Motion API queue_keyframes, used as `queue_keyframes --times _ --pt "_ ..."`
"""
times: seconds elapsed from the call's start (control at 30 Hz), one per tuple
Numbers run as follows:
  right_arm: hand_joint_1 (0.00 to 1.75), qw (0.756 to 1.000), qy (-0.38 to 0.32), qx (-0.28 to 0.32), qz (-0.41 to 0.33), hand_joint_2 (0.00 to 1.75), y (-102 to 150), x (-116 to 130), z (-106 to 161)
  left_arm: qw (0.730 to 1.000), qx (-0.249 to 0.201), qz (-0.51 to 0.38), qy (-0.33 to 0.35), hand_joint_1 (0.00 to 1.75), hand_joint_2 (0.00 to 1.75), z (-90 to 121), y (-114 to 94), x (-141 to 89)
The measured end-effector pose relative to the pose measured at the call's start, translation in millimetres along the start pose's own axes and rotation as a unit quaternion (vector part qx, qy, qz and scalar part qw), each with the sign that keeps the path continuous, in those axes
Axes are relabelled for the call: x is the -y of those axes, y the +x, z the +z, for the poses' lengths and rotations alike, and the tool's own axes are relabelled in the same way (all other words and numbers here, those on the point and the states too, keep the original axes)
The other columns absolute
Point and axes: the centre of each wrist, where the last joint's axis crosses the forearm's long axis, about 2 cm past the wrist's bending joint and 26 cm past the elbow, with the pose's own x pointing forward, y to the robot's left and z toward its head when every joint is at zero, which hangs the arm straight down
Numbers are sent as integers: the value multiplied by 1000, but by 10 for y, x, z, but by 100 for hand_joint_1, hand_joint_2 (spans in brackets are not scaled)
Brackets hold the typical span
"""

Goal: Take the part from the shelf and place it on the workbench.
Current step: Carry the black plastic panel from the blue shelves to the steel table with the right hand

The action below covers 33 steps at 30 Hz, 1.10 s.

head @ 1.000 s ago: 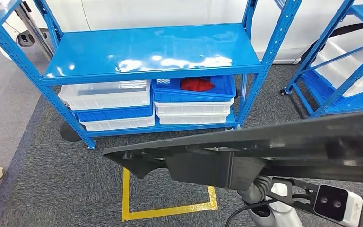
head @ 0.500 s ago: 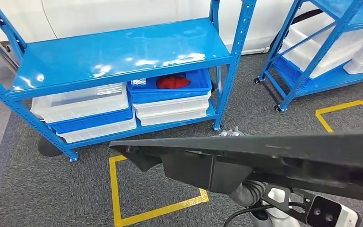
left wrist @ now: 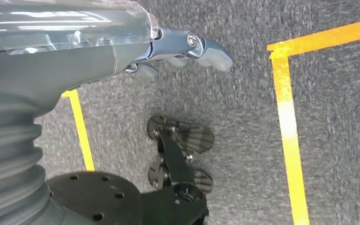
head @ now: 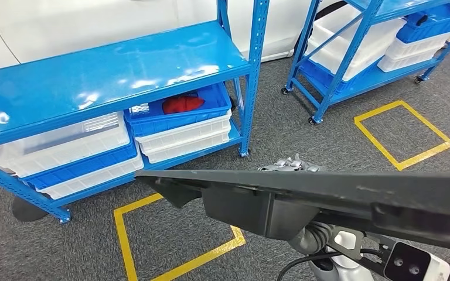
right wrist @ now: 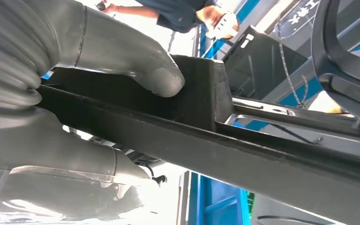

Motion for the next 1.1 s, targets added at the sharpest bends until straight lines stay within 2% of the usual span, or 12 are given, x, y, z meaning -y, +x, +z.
queue_keyframes --times 0.23,0.63,0.9,1.1 --pt "175 1000 -3 -7 -1 175 -70 52 10 1000 -10 7 -8 0 175 5 -6 20" --pt "175 999 -27 1 21 175 -107 247 -74 1000 7 18 -14 0 175 -20 40 -26" --pt "175 999 -43 -3 30 175 -65 287 41 1000 -4 8 -8 0 175 -19 15 -84" --pt "175 997 -51 -10 50 175 75 229 136 1000 -10 -5 -15 0 175 -28 30 -103"
